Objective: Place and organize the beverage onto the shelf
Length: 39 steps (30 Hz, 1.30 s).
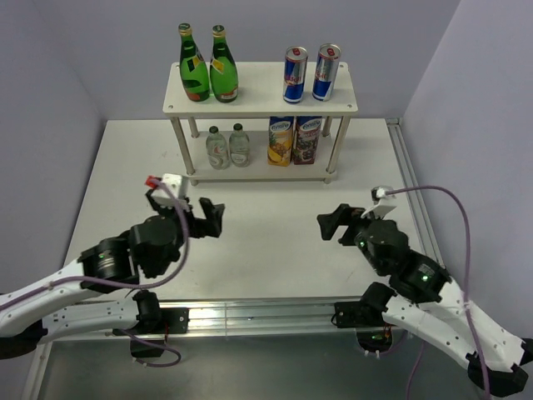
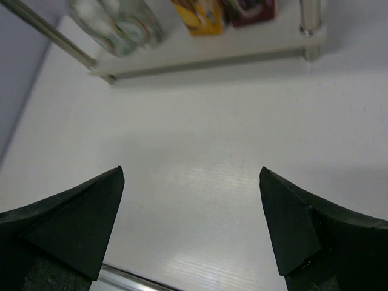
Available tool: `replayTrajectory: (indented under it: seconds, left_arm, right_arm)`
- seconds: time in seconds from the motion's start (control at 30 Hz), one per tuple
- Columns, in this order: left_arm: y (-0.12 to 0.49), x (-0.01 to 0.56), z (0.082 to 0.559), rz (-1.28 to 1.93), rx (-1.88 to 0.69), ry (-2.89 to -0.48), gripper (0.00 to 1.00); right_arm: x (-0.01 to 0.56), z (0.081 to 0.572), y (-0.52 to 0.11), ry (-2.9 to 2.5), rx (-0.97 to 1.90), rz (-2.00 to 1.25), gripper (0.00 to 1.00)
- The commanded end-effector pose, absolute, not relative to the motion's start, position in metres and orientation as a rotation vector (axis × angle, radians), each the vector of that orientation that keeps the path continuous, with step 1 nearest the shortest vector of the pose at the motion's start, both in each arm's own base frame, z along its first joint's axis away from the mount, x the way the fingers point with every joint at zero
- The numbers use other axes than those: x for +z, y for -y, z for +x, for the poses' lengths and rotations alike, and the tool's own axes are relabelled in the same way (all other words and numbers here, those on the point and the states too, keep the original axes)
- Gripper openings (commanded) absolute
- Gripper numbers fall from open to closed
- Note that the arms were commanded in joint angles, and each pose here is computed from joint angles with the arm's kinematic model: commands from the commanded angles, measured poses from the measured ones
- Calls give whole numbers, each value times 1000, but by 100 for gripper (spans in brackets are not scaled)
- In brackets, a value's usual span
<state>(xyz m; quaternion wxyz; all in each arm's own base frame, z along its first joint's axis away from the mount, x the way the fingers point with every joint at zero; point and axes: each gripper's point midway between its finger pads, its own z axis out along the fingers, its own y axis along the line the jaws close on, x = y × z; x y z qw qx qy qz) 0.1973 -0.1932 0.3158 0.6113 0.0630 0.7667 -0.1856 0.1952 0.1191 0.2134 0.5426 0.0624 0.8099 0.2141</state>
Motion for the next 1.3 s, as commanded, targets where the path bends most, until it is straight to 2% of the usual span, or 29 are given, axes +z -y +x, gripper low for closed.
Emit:
replayTrajectory:
  seconds: [0.0, 0.03, 0.2, 0.47, 1.27]
  left_arm:
    - [132, 315, 189, -67, -303, -1816, 98]
    - [123, 336, 187, -111, -336, -1799, 98]
    - [100, 363, 182, -95, -361, -1728, 99]
    - [100, 351, 182, -94, -375, -1710, 97]
    - [102, 342, 181, -69, -384, -1721, 97]
  right_arm:
    - [333, 175, -106, -1705, 675, 130, 100]
    - [346, 168, -102, -1695, 672, 94, 100]
    - [431, 135, -66, -1543, 712, 53, 100]
    - [430, 116, -28, -1499, 633, 63, 100]
    - [411, 124, -28, -1532, 579, 71, 100]
